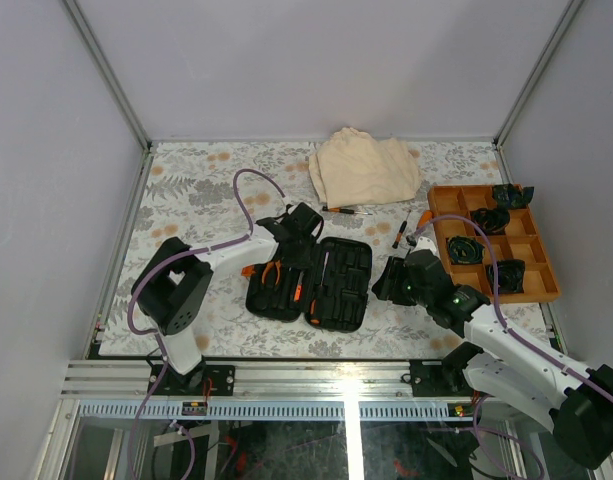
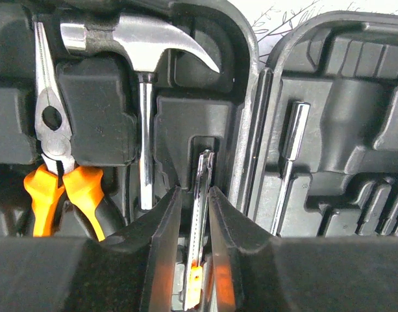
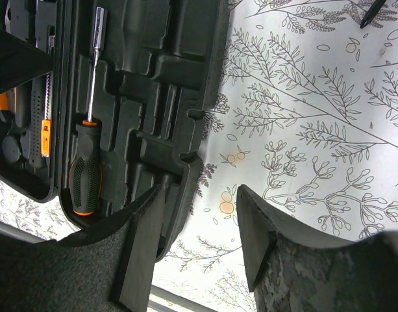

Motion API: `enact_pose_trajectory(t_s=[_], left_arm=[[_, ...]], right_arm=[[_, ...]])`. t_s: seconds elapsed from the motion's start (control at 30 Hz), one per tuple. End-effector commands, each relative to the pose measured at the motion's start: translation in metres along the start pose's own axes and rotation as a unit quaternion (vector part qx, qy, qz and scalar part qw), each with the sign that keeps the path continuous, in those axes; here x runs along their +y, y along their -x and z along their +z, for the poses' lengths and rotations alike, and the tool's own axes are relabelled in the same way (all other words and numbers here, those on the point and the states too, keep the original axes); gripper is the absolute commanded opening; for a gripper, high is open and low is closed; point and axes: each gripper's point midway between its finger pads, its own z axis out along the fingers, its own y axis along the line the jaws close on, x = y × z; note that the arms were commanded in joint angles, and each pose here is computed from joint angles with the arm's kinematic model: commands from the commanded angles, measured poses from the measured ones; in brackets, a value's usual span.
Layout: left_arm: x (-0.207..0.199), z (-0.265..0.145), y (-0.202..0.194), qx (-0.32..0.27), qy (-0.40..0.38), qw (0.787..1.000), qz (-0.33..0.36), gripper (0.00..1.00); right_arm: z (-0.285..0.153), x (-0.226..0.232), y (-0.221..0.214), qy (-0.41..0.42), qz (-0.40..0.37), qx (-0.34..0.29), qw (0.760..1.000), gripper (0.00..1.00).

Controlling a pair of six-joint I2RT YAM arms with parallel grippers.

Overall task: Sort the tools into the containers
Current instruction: Adjust the utility knife in the storage box.

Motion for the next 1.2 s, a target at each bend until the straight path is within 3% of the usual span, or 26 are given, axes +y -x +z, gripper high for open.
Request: enact_pose_trajectory(t_s=[0.0,0.33,1.17], left_arm=[[-0.011,0.005,0.017,-0.03,-0.021,0.999,-0.01,0.24],[-0.001,-0.015,0.012,-0.042,-0.022,0.999,-0.009,0.27],[0.003,-0.01,-0.009,-0.01,-0.033,0.999,0.002,0.12]], right_arm=[[0.001,0.006,0.001,0.011,0.004,-0.003,1.0,0.55],[0.001,0.006,0.001,0.012,0.007,-0.002,1.0,0.55],[0.004,0.008,-0.001,0.016,0.01,0.004,1.0,0.55]])
